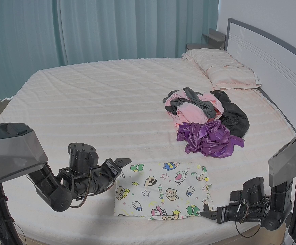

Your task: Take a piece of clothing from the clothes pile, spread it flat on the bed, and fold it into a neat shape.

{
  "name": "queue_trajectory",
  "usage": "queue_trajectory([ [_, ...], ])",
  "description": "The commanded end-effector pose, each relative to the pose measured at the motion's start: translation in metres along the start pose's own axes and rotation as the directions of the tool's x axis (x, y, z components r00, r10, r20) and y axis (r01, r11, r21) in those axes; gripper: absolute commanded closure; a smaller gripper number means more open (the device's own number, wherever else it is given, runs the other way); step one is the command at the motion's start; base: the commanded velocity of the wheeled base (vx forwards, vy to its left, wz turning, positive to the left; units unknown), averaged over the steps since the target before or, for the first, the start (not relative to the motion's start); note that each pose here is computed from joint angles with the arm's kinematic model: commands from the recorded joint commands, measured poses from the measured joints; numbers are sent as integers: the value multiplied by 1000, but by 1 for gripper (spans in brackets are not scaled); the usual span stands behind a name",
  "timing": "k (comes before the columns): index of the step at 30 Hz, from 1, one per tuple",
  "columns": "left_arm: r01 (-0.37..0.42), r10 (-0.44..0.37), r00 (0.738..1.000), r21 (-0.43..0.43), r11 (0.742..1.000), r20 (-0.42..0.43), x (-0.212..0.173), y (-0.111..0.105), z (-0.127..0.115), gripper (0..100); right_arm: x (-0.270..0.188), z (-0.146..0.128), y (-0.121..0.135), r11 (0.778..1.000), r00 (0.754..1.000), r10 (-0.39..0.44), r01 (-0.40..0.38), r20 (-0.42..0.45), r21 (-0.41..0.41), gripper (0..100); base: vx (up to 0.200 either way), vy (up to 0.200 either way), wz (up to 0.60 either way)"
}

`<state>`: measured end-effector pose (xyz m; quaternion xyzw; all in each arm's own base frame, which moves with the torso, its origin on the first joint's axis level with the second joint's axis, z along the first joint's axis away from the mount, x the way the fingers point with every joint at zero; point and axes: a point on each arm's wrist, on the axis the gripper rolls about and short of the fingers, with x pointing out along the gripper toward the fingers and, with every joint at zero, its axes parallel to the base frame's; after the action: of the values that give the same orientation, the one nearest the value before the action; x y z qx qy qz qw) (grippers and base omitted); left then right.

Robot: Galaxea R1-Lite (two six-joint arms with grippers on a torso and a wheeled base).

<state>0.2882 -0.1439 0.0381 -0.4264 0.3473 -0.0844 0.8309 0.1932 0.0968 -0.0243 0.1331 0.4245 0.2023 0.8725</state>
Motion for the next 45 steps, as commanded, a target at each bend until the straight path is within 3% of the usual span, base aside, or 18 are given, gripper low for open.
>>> queue_trajectory([
  [1, 55, -55, 998, -6, 998, 6, 0, -11, -6, 0, 1, 2, 0, 1000, 1000, 0, 0, 10, -3, 0, 0, 0, 0],
  [7, 87, -87, 996, 6, 996, -28, 9, -14, -24, 0, 1, 5, 1, 1000, 1000, -1, 1, 31, -2, 0, 0, 0, 0],
  [13, 36, -34, 997, 22, 999, -65, 19, -2, -39, 0, 0, 8, 0, 1000, 998, 3, -3, 56, -1, 0, 0, 0, 0],
  [18, -48, 49, 998, 32, 998, -27, 27, 13, -47, 0, -5, 18, 1, 1000, 990, 20, -20, 139, -7, 0, 0, 0, 0],
  [23, -58, 59, 998, 48, 997, -36, 24, 12, -56, 0, -10, 34, 3, 999, 973, 35, -33, 226, -11, 0, 0, 0, 0],
  [25, -57, 58, 998, 44, 997, -25, 21, 11, -55, 0, -4, 49, 1, 999, 956, 40, -43, 290, 5, 0, 0, 0, 0],
  [30, 14, -14, 1000, 33, 999, 12, -1, -1, -48, 0, 24, 77, -3, 994, 926, 59, -89, 374, 63, 0, 0, 0, 0],
  [35, 33, -34, 999, 31, 999, 25, -11, -5, -46, 0, 49, 101, -1, 990, 927, 59, -102, 371, 97, 0, 0, 0, 0],
  [45, -14, 13, 999, 38, 999, 32, -5, 4, -50, 0, 63, 130, 7, 970, 930, 67, -146, 363, 194, 0, 0, 0, 0],
])
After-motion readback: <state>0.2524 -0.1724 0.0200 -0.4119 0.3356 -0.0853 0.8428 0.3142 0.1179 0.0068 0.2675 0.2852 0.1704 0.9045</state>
